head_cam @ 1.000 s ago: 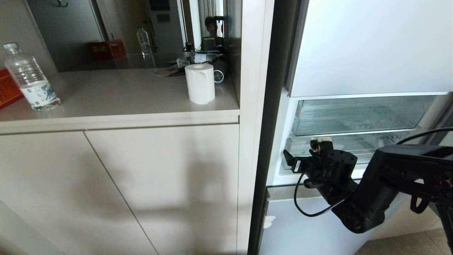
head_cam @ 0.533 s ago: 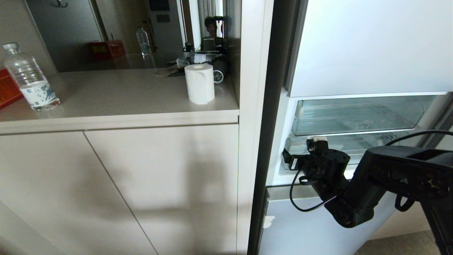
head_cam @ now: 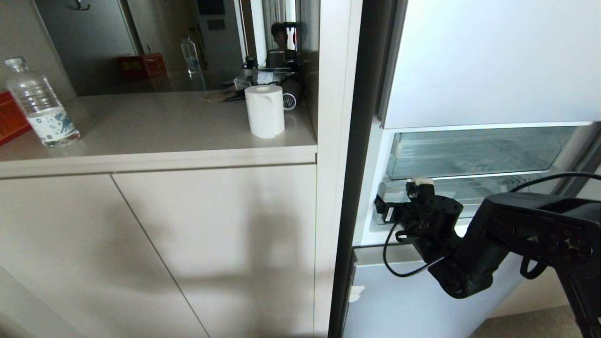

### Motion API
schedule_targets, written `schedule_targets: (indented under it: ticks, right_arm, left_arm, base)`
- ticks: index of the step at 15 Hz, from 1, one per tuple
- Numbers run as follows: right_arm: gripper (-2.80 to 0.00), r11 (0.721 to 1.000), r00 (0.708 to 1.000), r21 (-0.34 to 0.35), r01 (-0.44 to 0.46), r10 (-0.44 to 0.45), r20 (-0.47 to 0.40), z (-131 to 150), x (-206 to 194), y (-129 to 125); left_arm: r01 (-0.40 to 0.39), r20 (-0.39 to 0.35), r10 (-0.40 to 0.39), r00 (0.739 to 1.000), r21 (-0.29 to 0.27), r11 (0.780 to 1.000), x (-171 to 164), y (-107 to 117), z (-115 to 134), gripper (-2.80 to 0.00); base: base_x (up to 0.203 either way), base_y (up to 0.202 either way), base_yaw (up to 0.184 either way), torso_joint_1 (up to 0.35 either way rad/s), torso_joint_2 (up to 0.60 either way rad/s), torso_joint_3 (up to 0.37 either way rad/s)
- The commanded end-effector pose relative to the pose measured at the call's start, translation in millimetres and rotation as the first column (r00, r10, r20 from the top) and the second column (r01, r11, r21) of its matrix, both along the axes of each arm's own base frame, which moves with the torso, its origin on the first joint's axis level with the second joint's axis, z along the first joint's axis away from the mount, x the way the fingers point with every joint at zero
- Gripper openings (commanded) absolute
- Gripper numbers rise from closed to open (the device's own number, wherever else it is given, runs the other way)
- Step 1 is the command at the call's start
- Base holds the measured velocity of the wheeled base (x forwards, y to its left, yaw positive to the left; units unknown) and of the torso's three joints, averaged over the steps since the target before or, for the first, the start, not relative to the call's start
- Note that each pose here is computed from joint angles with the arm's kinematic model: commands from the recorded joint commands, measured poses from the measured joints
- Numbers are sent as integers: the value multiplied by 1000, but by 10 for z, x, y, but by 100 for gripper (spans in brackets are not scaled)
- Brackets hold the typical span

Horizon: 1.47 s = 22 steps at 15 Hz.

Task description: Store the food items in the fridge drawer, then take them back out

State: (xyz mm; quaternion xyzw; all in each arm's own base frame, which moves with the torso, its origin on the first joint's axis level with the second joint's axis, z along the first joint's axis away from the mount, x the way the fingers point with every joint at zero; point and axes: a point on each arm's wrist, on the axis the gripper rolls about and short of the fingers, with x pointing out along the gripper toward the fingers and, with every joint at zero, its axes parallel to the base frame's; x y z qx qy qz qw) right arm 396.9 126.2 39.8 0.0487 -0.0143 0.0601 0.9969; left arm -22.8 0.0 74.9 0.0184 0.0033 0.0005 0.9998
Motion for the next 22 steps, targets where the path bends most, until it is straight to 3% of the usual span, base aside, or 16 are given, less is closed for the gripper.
schedule_targets:
  ticks: [1,2,9,17,22]
  right_arm:
    - [0,1000,1000,0,-1,1,-1,0,11,11]
    - [-280,1000,1000,0,-1,1,2,-3,34,20]
    - [-280,998,998,-4,-56,56,-4,-9,-27,261]
    - [-280,998,998,-7,-62,62,-22,13,-200,238]
    - [-280,997,988,-22,-80,76,-132,49,-700,90]
  left_arm:
    - [0,0,0,1000,0,1000,0,0,0,-280]
    - [0,-1,0,1000,0,1000,1,0,0,-280]
    - [0,0,0,1000,0,1000,0,0,0,-280]
    - [0,-1,0,1000,0,1000,1,0,0,-280]
    - [0,-1,0,1000,0,1000,0,0,0,-280]
  base:
    - [0,0,0,0,0,0]
    - [0,0,0,0,0,0]
    - [0,0,0,0,0,0]
    - [0,0,0,0,0,0]
    - [0,0,0,0,0,0]
